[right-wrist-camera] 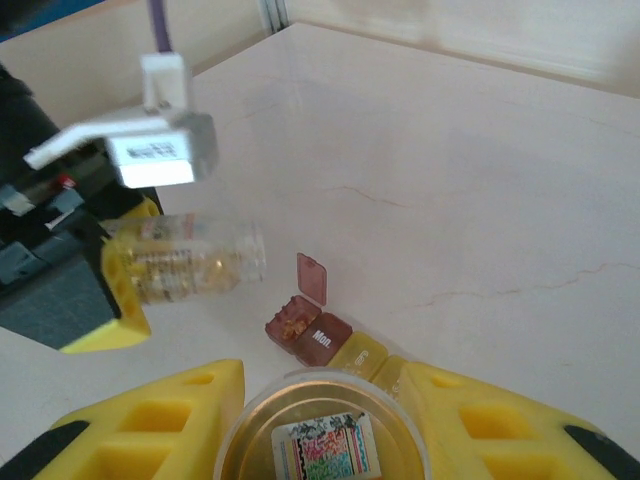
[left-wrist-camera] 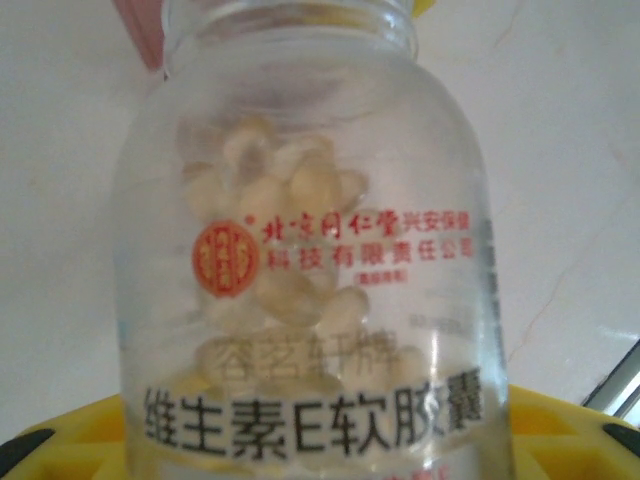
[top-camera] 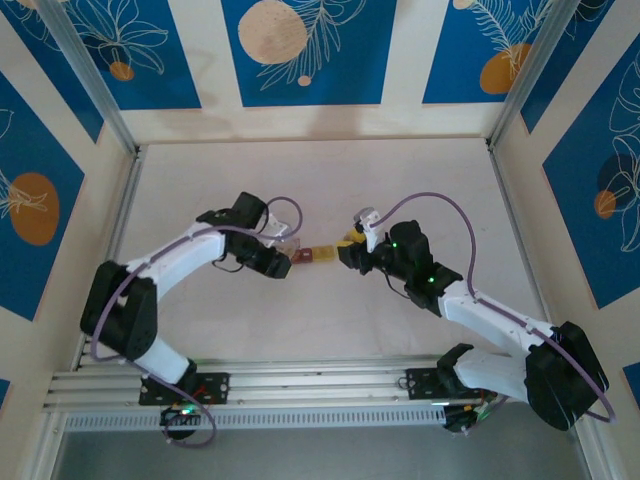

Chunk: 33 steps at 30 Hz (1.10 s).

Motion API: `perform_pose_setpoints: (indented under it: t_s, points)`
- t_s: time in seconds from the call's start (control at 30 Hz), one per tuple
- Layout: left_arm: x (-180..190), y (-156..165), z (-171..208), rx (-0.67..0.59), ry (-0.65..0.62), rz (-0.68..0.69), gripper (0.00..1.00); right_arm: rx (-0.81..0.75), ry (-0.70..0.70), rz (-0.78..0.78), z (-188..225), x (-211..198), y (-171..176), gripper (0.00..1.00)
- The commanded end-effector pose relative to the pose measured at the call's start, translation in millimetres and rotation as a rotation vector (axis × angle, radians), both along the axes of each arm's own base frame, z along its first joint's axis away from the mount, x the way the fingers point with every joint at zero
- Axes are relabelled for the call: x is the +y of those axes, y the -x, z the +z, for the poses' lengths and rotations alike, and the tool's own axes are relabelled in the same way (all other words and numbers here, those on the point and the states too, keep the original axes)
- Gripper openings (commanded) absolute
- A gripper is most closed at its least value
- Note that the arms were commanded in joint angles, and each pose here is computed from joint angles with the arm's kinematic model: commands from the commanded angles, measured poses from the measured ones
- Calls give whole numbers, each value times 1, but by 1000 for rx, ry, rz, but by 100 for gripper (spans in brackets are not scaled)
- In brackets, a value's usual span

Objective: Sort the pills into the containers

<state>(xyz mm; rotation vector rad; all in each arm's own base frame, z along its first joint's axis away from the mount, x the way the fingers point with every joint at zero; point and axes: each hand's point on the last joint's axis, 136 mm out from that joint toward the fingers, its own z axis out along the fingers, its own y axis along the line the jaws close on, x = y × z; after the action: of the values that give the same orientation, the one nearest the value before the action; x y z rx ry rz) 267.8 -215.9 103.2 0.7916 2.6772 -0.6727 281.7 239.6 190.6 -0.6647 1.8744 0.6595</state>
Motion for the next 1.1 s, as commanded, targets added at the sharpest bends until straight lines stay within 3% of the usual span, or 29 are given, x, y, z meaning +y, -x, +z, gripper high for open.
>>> perform_pose_setpoints:
  t_s: [0.0, 0.13, 0.23, 0.27, 0.33, 0.5, 0.6, 0.83, 1.07]
  points:
    - [-15, -14, 51, -257, 204, -2, 0, -10, -16, 5, 5, 3, -2, 0]
    - [-14, 1, 122, -690, 426, -47, 0, -9, -4, -6, 1, 2, -5, 0]
    - [-1, 33, 171, -1123, 578, -90, 0, -9, 1, -11, -1, 1, -6, 0]
    - [6, 41, 183, -1223, 605, -76, 0, -10, 1, -12, 0, 0, -6, 0]
    - [13, 45, 186, -1252, 580, -59, 0, -8, 4, -13, -2, 0, -7, 0]
    - [11, 37, 180, -1210, 532, -40, 0, -6, 5, -13, -2, 0, -7, 0]
    - [11, 25, 164, -1120, 490, 0, 0, -9, 6, -15, -1, 0, -7, 0]
    - [9, 6, 88, -643, 262, 90, 0, -8, 0, -13, 0, 0, -6, 0]
    - [-10, 33, 15, -180, 145, -45, 0, -4, -3, -8, 0, 1, -6, 0]
